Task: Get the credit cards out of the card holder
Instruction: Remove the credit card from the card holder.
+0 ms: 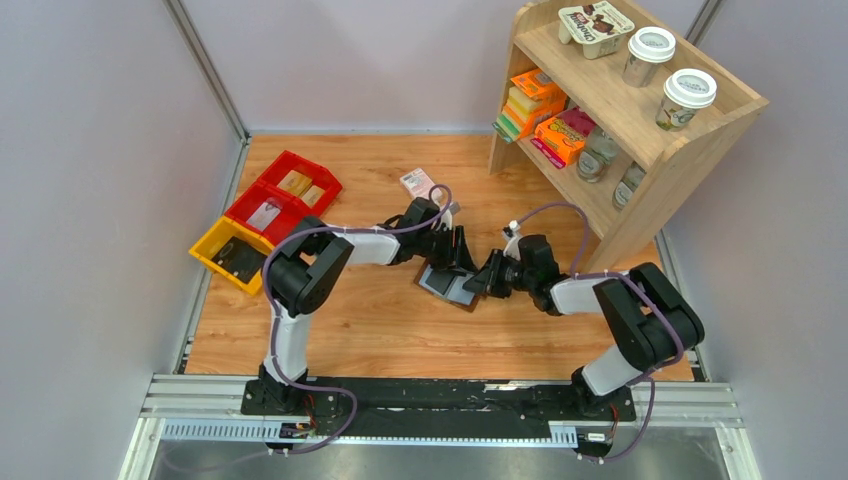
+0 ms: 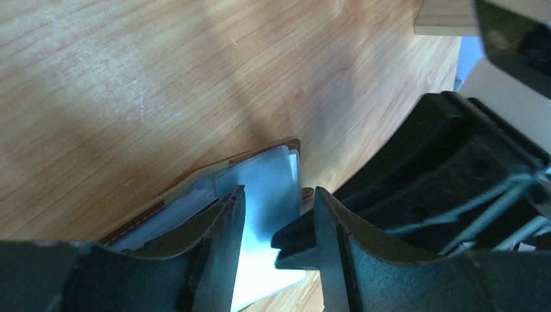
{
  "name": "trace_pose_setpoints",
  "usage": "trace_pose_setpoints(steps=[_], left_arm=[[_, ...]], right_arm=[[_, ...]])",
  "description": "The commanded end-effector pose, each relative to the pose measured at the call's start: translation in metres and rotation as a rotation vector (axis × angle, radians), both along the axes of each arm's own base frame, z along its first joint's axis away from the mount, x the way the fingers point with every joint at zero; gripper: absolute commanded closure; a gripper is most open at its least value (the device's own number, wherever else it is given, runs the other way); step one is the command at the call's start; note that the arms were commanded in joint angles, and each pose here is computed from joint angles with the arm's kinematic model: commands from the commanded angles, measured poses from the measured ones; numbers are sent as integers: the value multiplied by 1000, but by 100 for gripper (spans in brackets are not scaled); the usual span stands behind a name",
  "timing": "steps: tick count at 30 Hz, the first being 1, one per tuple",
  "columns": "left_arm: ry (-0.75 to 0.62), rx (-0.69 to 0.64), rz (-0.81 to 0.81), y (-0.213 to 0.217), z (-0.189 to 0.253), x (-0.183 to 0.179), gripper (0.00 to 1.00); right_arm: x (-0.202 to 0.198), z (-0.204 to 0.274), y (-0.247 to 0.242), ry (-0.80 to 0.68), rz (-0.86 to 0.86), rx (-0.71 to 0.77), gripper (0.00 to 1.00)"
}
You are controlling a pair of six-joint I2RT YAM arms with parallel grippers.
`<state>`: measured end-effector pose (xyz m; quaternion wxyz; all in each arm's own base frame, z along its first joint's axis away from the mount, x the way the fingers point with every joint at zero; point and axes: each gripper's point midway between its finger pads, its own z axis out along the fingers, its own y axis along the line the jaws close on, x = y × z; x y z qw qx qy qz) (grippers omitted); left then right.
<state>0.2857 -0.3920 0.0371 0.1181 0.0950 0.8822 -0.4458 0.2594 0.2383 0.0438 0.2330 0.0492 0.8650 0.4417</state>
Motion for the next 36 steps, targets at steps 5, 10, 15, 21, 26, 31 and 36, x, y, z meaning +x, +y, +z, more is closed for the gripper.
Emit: trace_pose_setpoints(steps=[5, 10, 15, 21, 26, 31, 36], left_arm=[[-79, 23, 107, 31, 17, 24, 46], [-85, 194, 73, 62, -4, 16, 44], [-44, 320, 107, 101, -34, -9, 44], [-35, 390, 143, 137, -39, -30, 44], [-195, 375, 178, 146, 4, -17, 43], [-285, 365, 144, 148, 41, -19, 43], [-243, 352, 31, 137, 37, -42, 43]], right_arm=[[-4, -27, 0, 90, 2, 1, 90], [2, -32, -3, 91, 20, -78, 92], [16, -26, 10, 43, 85, -146, 92], [27, -15, 33, 10, 174, -175, 92], [30, 9, 54, -41, 231, -183, 91], [27, 21, 69, -67, 256, -176, 91], [18, 22, 83, -79, 308, -169, 91]])
